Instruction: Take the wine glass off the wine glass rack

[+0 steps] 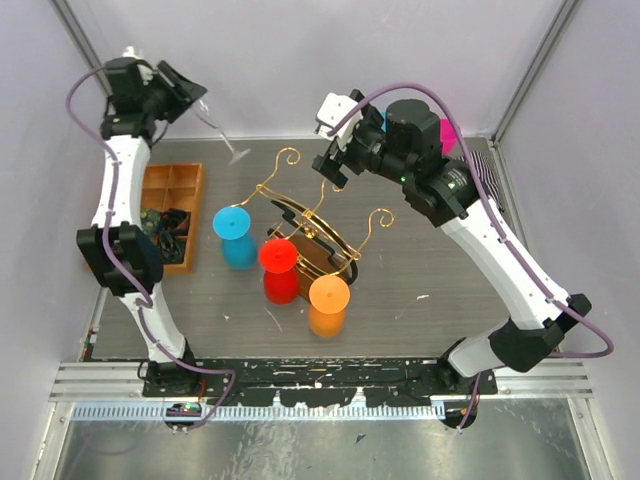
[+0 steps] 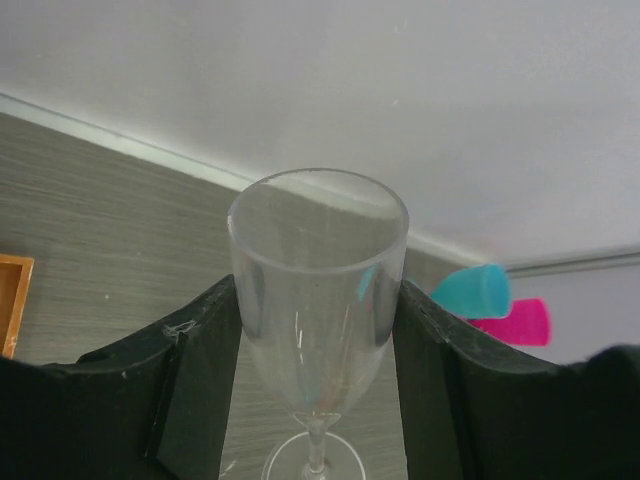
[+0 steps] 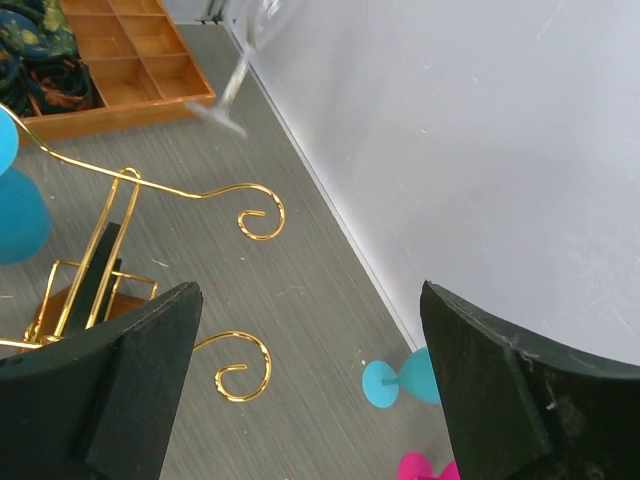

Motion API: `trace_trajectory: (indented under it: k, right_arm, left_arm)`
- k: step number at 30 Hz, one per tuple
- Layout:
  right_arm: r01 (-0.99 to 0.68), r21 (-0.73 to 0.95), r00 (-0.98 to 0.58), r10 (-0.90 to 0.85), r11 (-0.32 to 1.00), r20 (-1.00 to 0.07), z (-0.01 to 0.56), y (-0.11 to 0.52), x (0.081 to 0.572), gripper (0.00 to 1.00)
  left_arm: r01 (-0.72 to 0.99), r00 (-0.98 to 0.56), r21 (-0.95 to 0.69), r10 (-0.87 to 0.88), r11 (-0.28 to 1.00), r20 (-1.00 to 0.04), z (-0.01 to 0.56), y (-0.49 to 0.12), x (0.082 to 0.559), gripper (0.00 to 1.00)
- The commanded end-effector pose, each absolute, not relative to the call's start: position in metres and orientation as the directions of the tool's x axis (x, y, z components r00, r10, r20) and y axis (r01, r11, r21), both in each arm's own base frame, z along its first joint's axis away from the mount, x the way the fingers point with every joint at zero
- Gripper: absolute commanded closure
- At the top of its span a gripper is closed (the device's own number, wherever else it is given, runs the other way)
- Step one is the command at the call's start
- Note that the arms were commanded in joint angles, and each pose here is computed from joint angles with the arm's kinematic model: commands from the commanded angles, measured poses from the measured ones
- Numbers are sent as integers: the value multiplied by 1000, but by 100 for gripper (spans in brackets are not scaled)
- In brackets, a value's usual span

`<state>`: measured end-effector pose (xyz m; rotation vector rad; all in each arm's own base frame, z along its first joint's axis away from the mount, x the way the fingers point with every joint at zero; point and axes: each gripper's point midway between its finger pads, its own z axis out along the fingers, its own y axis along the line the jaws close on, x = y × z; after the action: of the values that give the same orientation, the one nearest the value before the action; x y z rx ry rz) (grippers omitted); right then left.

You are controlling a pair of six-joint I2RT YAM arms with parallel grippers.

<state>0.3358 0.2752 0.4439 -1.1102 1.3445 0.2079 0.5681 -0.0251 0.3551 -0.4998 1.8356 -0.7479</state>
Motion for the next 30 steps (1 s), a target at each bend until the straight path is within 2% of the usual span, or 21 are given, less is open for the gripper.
trace_trajectory:
  k: [1,5,10,14,18,25,30]
  right_arm:
    - [-684,-505,339,-384,527,-859,464,281,335,5]
    - [-695,-489,317,-385,528,-867,452,280,336,5]
    - [-708,-464,283,-388,532,-877,436,277,340,5]
    - [-705,-463,276,-393,538,-877,432,274,342,4]
    - [-699,-463,264,-405,544,-875,425,272,348,4]
    - [-711,-446,240,-409,543,-880,410,276,355,4]
    - [-718,-438,230,-409,541,-883,403,281,361,4]
  left_arm:
    - [-90,-344,-481,-480,872,-807,311,-33,583,38]
    - [-211,-296,-397,-446,893,-845,277,-21,588,43]
    - [-337,-245,-184,-275,923,-930,234,-16,586,41]
    - [-414,-228,-169,-281,895,-932,209,-4,590,41]
    - [-442,-186,-164,-269,882,-945,209,-1,596,41]
    - [-512,-110,-63,-138,857,-984,226,10,601,43]
    - [-562,-77,-29,-87,827,-993,217,19,596,43]
